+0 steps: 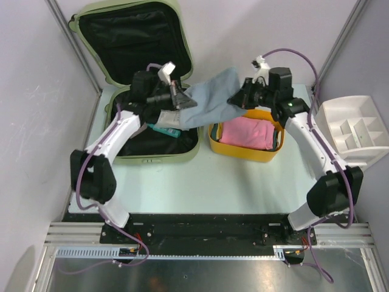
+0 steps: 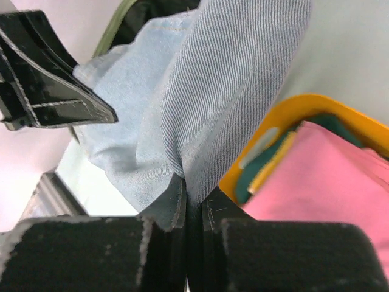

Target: Open, take out, and arrange the luggage

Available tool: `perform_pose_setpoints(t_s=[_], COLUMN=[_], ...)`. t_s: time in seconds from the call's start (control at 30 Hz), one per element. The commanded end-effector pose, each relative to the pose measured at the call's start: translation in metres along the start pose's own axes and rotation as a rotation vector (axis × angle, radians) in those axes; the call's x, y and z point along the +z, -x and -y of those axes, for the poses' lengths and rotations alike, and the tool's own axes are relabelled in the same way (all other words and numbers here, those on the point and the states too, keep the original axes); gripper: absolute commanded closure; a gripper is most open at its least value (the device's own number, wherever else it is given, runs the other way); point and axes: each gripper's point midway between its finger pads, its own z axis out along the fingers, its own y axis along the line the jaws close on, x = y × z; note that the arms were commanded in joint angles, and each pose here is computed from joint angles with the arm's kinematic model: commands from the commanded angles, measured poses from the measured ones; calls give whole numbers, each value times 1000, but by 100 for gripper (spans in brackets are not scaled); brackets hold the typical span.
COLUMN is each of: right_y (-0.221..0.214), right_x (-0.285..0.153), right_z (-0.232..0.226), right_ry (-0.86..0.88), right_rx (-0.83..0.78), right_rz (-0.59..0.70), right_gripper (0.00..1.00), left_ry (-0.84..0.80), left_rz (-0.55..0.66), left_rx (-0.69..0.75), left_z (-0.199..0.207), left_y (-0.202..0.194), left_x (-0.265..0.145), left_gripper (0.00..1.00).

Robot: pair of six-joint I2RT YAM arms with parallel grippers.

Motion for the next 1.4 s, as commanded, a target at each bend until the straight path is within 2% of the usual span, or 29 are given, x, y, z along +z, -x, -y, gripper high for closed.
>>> perform_pose_setpoints(t_s=[0.0, 0.07, 0.13, 0.17, 0.33, 0.5, 0.6, 0.63, 0.67, 0.73, 0.77, 0.83, 0.87, 0.93, 0.97, 1.07, 1.23, 1.37], right_y=[29, 7, 5, -20, -75, -115, -120, -119, -122, -106, -103, -80, -76, -63, -55, -39, -41, -86], right_x=[-41, -49, -70, -71, -77, -71, -78, -82, -84, -99, -104, -114, -117, -122, -125, -126, -91, -67], right_z=[33, 61, 80, 97, 130, 162, 176, 178, 176, 179, 176, 165, 160, 145, 140, 123, 117, 154], right_ry=[-165, -239, -290, -327, -384, -437, -474, -481, -483, -504, -509, -494, -485, -443, -431, -360, -315, -329], right_rx=[-93, -62, -55, -30, 36, 53, 94, 102, 115, 124, 126, 66, 48, -20, -76, -186, -244, -157], right_rz=[179, 158, 198, 161, 137, 85, 69, 71, 58, 98, 94, 127, 125, 140, 144, 146, 72, -109], right_gripper=[100, 100, 100, 100, 100, 100, 100, 93, 72, 51, 34, 25, 19, 18, 18, 16, 11, 2], left_ry=[-100, -141, -153, -158, -120, -87, -49, -39, -22, -21, -16, -17, -18, -30, -41, -63, -79, -64], left_rz=[-14, -24, -52, -61, -142, -173, -175, -176, -169, -171, -161, -135, -124, -94, -82, -65, -74, -106], left_rx=[165, 210, 232, 236, 216, 202, 208, 206, 210, 204, 212, 250, 278, 320, 352, 409, 491, 502], left_z=[28, 45, 45, 44, 6, -14, -20, -22, -24, -22, -21, -8, -3, 15, 23, 41, 50, 45], left_y=[14, 14, 3, 0, -40, -59, -64, -65, -63, -59, -54, -40, -35, -20, -14, -3, -1, -7], left_x=[52, 73, 101, 108, 154, 174, 173, 171, 170, 162, 158, 145, 142, 126, 120, 100, 74, 55], left_gripper=[100, 100, 100, 100, 100, 100, 100, 99, 97, 83, 72, 61, 51, 36, 20, 2, 0, 0])
